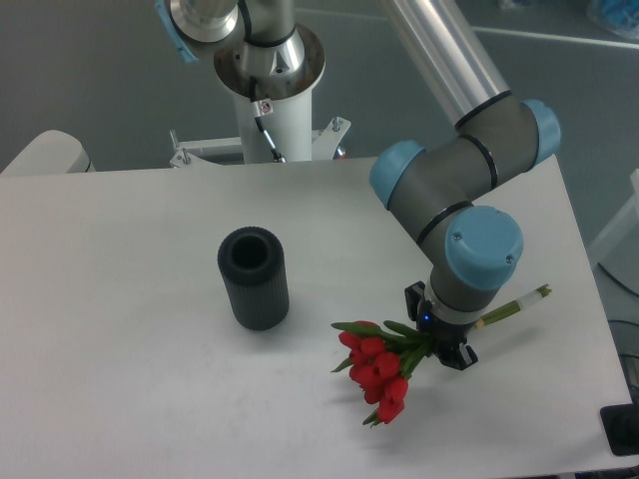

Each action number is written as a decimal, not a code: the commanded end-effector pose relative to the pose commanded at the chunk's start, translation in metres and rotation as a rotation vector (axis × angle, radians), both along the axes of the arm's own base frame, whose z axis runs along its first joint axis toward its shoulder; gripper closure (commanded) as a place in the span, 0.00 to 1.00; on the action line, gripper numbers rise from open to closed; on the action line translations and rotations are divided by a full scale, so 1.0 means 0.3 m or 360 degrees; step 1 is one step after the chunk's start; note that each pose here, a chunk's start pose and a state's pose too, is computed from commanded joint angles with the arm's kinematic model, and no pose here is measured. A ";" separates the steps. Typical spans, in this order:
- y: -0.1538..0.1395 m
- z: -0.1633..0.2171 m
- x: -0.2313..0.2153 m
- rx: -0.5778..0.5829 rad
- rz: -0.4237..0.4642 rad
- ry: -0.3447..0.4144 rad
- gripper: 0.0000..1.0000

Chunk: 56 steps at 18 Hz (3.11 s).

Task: Insert the flowers into the vase
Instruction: 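Hold the red tulip bunch by the stems in the gripper, then carry the tulips up and over toward the black vase, then raise the tulips and align the stem ends above the vase opening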

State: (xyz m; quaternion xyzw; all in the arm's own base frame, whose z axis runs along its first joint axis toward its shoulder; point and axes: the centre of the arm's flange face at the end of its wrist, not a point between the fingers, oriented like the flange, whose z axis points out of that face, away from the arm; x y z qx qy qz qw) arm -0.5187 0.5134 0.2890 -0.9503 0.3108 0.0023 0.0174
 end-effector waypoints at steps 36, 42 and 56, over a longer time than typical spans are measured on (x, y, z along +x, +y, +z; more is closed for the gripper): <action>0.077 0.416 0.250 0.1289 0.0633 -0.1242 1.00; -0.148 0.482 0.244 0.1592 0.0740 -0.1451 1.00; -0.345 0.533 0.452 0.1843 0.0743 -0.1567 1.00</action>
